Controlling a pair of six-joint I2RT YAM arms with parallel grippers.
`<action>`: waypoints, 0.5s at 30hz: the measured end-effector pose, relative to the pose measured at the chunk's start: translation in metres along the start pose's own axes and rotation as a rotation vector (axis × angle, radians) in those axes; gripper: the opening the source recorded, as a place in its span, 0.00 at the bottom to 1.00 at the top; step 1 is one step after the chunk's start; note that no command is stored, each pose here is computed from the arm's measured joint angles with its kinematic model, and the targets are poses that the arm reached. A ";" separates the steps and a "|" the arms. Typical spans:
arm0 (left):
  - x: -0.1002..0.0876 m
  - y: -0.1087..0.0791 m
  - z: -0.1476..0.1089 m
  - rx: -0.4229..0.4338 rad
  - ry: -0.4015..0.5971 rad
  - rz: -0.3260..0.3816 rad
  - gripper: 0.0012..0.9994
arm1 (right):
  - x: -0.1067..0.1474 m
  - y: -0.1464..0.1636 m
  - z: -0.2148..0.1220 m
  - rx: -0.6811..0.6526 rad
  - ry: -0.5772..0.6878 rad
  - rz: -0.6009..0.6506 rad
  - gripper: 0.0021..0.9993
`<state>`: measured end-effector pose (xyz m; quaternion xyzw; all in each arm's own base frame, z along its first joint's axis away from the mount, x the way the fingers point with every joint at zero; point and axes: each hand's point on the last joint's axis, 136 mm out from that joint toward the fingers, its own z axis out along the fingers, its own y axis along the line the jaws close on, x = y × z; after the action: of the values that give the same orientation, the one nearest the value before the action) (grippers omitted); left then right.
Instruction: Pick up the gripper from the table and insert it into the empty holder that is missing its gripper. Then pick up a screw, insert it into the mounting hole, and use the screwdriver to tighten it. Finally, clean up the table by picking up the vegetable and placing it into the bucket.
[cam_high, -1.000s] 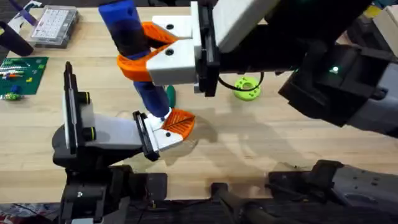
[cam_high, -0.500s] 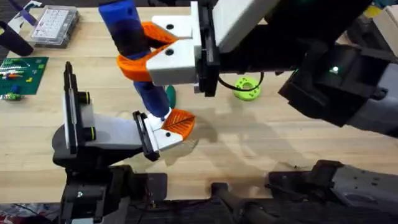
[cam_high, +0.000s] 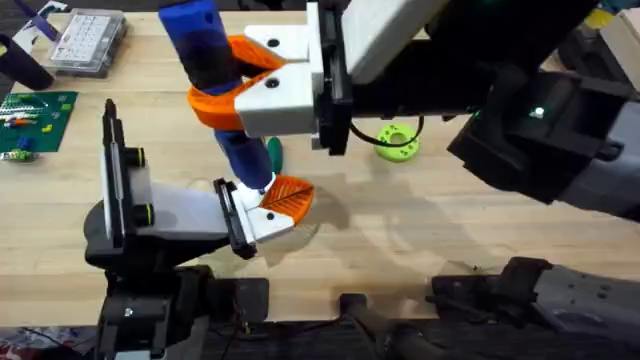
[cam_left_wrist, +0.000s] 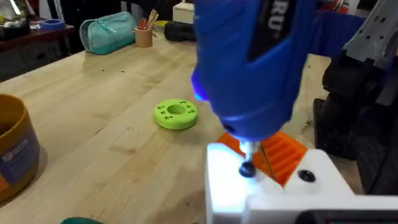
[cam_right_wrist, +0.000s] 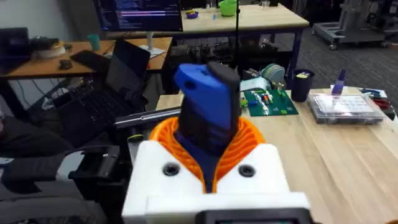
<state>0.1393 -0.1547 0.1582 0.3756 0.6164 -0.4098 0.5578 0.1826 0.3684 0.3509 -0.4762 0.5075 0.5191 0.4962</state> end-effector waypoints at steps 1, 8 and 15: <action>0.000 0.000 0.000 0.000 0.000 0.000 0.01 | 0.000 0.000 0.000 0.001 0.000 0.000 0.04; 0.000 0.000 0.000 0.000 0.000 0.000 0.01 | 0.000 0.001 0.001 0.001 0.000 0.004 0.04; 0.000 0.000 0.000 0.000 0.000 0.000 0.01 | 0.000 0.001 0.001 0.001 0.000 0.004 0.04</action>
<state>0.1393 -0.1547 0.1583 0.3756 0.6164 -0.4098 0.5578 0.1821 0.3691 0.3508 -0.4751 0.5087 0.5196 0.4954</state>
